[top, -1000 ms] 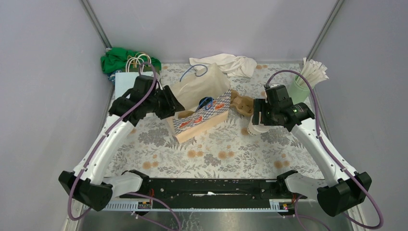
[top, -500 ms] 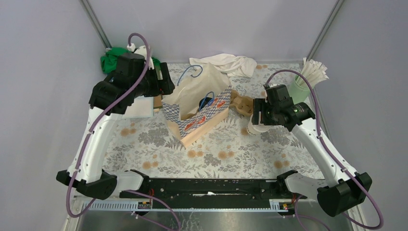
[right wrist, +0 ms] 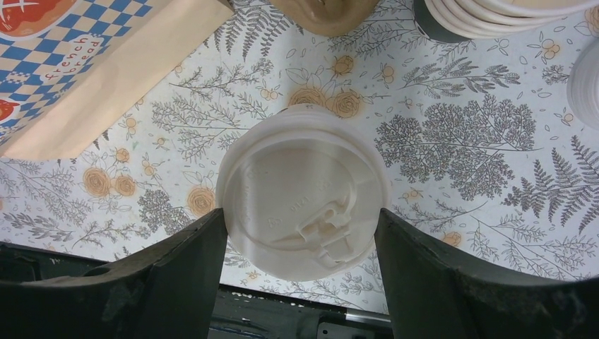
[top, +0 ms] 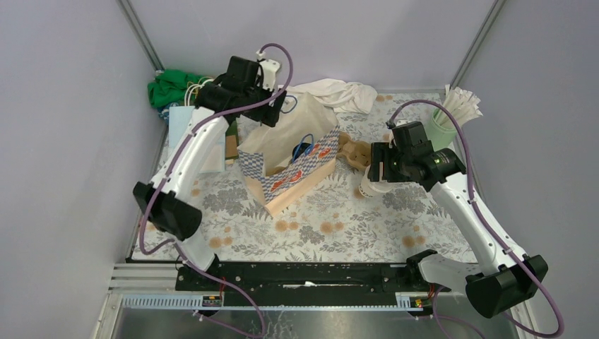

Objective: Pack the takeout coffee
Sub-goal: Place the coffee cup on the cup tray.

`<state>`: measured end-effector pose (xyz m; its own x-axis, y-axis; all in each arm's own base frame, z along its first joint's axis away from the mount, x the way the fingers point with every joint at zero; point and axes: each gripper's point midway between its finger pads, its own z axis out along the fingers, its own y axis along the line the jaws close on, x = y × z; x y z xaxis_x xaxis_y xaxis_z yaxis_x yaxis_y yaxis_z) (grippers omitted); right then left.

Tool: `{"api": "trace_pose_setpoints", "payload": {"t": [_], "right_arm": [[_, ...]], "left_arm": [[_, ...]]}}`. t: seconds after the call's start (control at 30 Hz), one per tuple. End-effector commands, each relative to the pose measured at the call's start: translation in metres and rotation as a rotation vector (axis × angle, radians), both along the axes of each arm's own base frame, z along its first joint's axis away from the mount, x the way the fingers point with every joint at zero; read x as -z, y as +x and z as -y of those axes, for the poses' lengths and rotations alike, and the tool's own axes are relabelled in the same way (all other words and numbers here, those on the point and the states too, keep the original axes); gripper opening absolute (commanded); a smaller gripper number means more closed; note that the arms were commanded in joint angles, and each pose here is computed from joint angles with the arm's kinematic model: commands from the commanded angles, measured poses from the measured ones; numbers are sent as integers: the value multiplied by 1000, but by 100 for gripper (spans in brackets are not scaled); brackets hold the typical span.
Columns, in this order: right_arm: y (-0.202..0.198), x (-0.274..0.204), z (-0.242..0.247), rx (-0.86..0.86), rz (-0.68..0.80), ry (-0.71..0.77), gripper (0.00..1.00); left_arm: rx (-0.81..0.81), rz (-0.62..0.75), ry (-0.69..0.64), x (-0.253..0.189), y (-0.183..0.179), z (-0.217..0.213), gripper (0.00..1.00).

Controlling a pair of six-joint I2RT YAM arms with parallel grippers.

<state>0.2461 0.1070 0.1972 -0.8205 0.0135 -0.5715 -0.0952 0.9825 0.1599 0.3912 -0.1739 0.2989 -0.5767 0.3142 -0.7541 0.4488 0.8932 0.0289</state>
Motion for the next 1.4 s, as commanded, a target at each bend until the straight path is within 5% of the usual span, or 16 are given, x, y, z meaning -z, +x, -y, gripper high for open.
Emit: {"api": "trace_pose_setpoints", "payload": {"t": [0.0,0.2,0.4,0.77,0.9,1.07,1.37], "right_arm": [[-1,-14,-5,-32,27,18,79],[0,-12,-6,-24,20,21,78],[0,-10,-6,-17,17,25,77],[3,-5,-6,-1,10,21,77],[4,-3,-5,0,14,20,77],[5,0,-7,-2,14,22,77],[8,-11,-3,17,30,7,76]], "left_arm": [[81,53,38,-13,16,9,82],[34,2,35,8,30,13,52],[-116,-62,-79,11,22,-5,0],[-362,-345,-468,7,-45,-3,0],[-358,-389,-595,-10,-64,10,22],[-402,-330,-588,-19,-73,-4,73],[-382,-100,-394,-38,-37,-34,98]]}}
